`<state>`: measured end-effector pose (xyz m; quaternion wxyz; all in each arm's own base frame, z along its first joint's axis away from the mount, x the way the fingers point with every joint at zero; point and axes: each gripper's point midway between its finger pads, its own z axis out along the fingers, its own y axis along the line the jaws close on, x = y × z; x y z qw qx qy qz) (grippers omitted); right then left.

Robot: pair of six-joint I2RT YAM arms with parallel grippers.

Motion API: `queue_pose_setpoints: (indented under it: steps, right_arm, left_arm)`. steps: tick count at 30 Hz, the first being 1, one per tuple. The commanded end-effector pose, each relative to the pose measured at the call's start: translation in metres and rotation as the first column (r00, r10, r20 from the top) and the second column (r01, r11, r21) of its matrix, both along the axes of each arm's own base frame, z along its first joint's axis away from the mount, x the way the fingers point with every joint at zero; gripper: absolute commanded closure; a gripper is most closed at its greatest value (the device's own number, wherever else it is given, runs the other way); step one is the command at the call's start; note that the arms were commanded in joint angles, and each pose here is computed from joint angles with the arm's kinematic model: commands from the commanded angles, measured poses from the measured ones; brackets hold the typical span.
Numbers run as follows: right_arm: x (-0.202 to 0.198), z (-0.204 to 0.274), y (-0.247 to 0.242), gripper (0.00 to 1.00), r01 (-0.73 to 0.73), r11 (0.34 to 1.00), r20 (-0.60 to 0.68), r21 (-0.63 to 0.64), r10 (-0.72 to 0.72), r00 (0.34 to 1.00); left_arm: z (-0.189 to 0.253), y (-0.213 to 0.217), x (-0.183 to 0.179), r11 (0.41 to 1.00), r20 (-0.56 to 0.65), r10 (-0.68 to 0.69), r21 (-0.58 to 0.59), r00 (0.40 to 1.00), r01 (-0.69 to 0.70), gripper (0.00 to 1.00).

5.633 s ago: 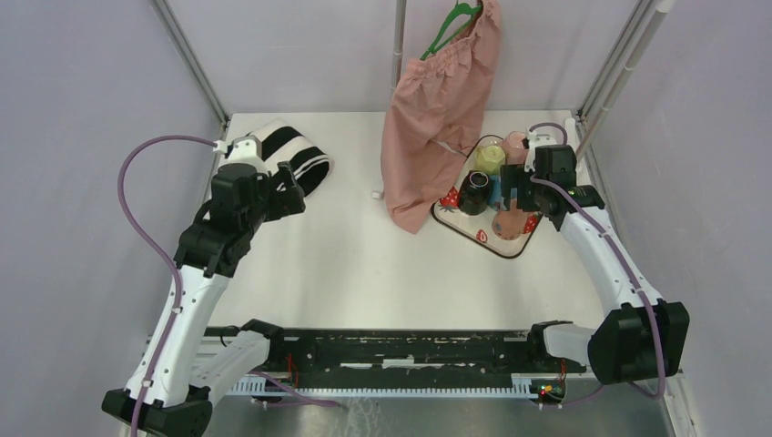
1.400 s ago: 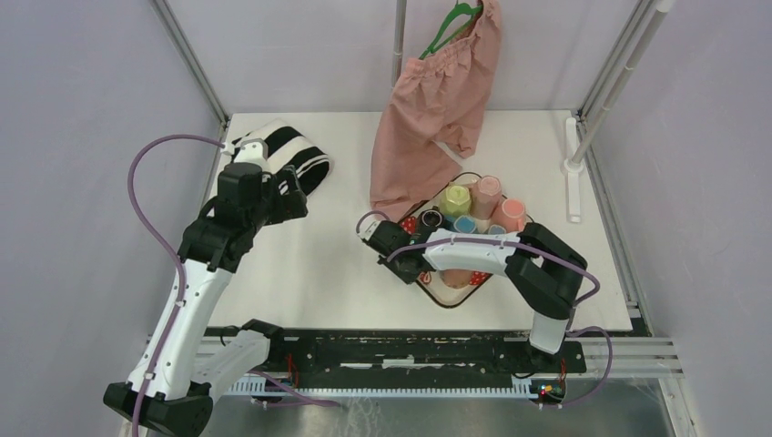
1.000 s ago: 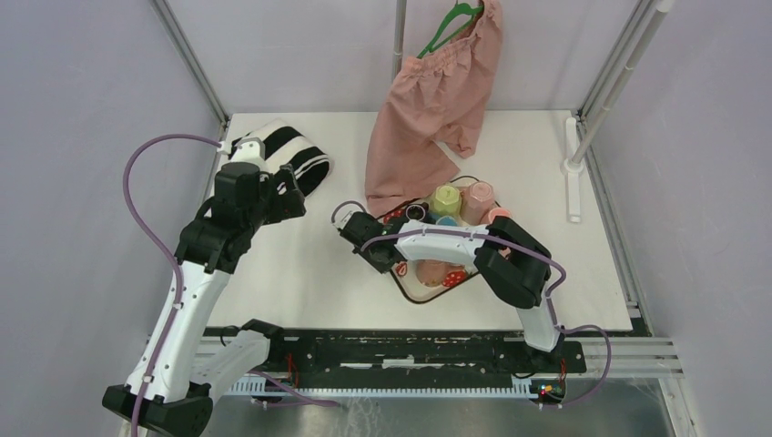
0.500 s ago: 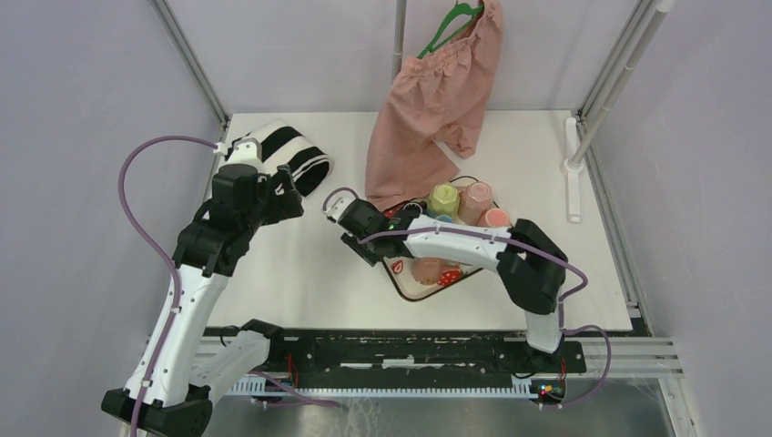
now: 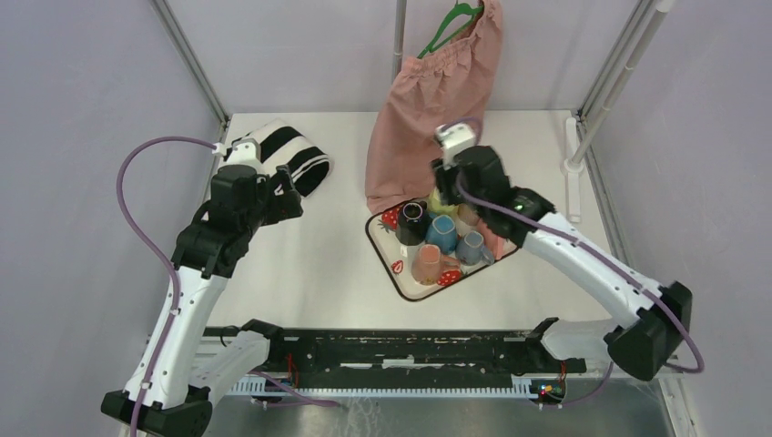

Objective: Turn the mug right side up
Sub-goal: Move the tray to the center of the board.

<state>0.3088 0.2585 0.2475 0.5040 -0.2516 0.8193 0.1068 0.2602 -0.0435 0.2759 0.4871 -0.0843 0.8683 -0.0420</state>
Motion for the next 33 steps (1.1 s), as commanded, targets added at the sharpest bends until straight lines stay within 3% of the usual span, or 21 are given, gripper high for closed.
queue_pose_setpoints:
  steps: [1, 6, 11, 14, 22, 33]
  right_arm:
    - [0.035, 0.010, -0.103, 0.54, 0.288, 0.957, 0.029, 0.024, -0.289, 0.957]
    - [0.050, -0.031, -0.193, 0.54, 0.476, 0.877, -0.085, 0.061, -0.471, 0.878]
    - [0.035, -0.093, -0.281, 0.51, 0.692, 0.716, -0.225, 0.094, -0.662, 0.715]
    - [0.020, -0.122, -0.306, 0.51, 0.753, 0.651, -0.296, 0.094, -0.704, 0.645]
    - [-0.002, -0.174, -0.278, 0.52, 0.716, 0.666, -0.491, 0.208, -0.562, 0.666]
    - [-0.018, -0.209, -0.263, 0.51, 0.713, 0.668, -0.576, 0.212, -0.504, 0.644]
  left_arm:
    - [0.005, 0.002, -0.001, 1.000, 0.024, -0.014, 0.017, 1.000, 0.014, 0.00]
    - [0.005, -0.002, 0.001, 1.000, 0.020, -0.027, 0.007, 0.999, 0.027, 0.00]
    - [0.004, -0.002, 0.000, 1.000, 0.019, -0.030, 0.009, 0.999, 0.030, 0.00]
    - [0.002, -0.003, 0.001, 0.999, 0.014, -0.035, 0.007, 0.999, 0.035, 0.00]
    - [-0.003, -0.007, 0.007, 0.999, 0.002, -0.044, 0.003, 0.999, 0.044, 0.00]
    - [-0.009, -0.006, 0.006, 0.999, -0.008, -0.041, 0.007, 0.999, 0.041, 0.00]
